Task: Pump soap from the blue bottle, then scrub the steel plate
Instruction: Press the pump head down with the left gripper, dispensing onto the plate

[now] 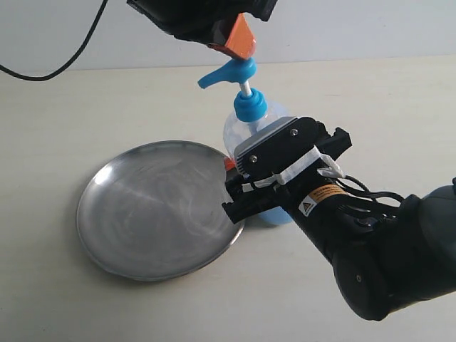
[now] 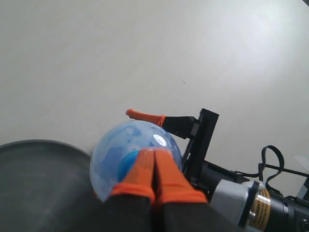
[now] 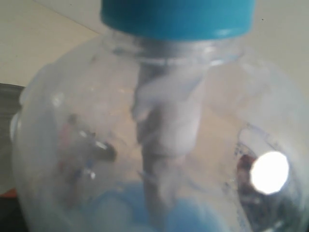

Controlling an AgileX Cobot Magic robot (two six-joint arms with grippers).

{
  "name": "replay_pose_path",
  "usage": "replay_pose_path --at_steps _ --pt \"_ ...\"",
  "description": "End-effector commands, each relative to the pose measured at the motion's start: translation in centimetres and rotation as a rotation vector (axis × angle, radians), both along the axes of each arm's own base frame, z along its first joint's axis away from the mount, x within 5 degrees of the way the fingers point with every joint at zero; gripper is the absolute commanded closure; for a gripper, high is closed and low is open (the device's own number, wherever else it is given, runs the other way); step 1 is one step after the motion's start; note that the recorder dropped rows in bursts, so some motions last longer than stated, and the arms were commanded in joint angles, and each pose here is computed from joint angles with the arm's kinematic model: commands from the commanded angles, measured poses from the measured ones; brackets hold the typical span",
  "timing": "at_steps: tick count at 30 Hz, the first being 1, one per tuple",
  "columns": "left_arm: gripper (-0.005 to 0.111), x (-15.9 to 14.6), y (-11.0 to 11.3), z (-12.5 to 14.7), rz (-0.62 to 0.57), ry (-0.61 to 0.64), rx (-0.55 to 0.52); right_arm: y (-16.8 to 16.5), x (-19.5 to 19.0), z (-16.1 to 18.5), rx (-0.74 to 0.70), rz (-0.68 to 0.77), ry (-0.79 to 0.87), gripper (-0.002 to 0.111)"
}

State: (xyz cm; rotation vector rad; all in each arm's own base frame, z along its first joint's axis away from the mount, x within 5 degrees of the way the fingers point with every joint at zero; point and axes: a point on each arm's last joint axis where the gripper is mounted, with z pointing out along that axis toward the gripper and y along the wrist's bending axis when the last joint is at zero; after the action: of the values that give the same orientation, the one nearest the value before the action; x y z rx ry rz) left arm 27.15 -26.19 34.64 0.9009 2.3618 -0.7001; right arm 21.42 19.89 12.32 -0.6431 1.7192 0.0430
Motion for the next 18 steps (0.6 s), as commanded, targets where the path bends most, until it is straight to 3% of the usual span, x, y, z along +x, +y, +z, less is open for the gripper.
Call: replay_pose_path --at_steps 1,18 --pt "0.107 -0.24 -0.15 -0.67 -0.017 0.047 0.030 0.31 0.17 1.34 0.031 0.018 -0.086 0.108" --pt "0.107 -0.38 0.60 -0.84 -0.036 0.027 0.121 0.31 0.17 1.34 0.031 0.018 -0.086 0.108"
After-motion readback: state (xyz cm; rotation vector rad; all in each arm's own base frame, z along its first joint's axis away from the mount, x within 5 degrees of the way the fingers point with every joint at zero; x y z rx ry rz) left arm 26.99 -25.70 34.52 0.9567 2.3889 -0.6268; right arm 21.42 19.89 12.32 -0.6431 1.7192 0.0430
